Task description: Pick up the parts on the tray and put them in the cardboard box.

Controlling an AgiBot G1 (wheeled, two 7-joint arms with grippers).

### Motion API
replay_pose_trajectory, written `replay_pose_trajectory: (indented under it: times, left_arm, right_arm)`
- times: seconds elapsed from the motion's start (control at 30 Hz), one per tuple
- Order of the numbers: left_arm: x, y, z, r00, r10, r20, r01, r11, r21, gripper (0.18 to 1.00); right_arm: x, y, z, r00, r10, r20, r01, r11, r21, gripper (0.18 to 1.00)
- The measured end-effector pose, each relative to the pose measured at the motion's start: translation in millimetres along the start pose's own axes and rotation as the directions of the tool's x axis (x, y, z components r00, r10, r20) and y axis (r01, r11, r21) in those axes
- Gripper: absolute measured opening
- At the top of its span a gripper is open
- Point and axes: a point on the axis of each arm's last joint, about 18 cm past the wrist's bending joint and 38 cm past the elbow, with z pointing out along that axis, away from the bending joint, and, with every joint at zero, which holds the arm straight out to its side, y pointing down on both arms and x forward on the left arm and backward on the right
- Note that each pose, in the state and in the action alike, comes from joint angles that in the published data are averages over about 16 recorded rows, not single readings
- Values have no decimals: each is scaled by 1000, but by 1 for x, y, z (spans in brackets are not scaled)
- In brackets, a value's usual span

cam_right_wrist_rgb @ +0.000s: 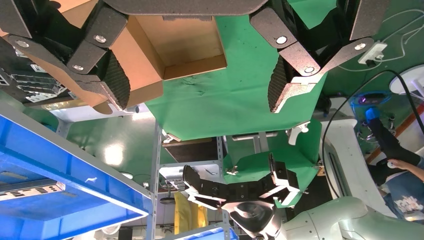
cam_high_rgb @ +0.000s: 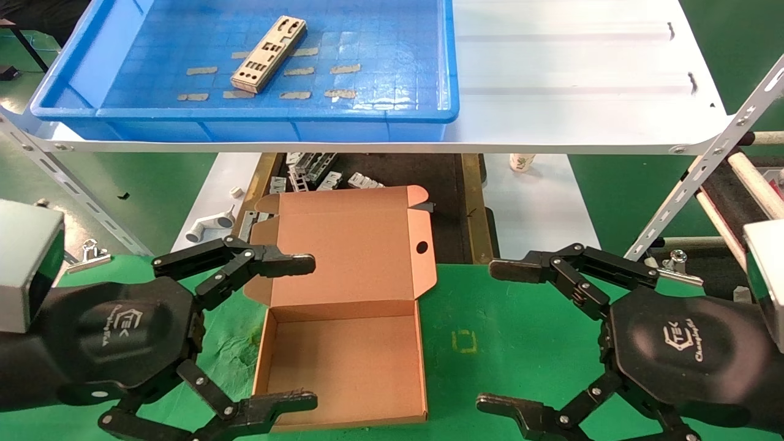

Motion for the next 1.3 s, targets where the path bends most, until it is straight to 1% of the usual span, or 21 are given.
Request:
replay_pose_trajectory:
  times: [0.63,0.8,0.93,1.0,1.1,1.2,1.3]
  left_arm:
    - [-2,0,0,1000,-1,9,1,1000,2,1001]
    - [-14,-3,1,998,-7,61,5,1000,18,1001]
    - [-35,-9,5,990,-8,141,2,999,42,1001]
    - [-49,-13,7,981,-7,193,-3,999,51,1001]
    - [-76,-18,11,958,-6,288,-11,998,60,1001]
    - [-106,-24,15,921,5,389,-29,998,57,1001]
    - [-136,-31,17,877,25,480,-50,998,38,1001]
  right_arm:
    - [0,0,0,1000,0,0,0,1000,0,1000]
    - [0,0,0,1000,0,0,0,1000,0,998]
    - [0,0,0,1000,0,0,0,1000,0,987]
    - [0,0,0,1000,0,0,0,1000,0,980]
    - [0,0,0,1000,0,0,0,1000,0,960]
    - [0,0,0,1000,0,0,0,1000,0,937]
    - [0,0,0,1000,0,0,0,1000,0,892]
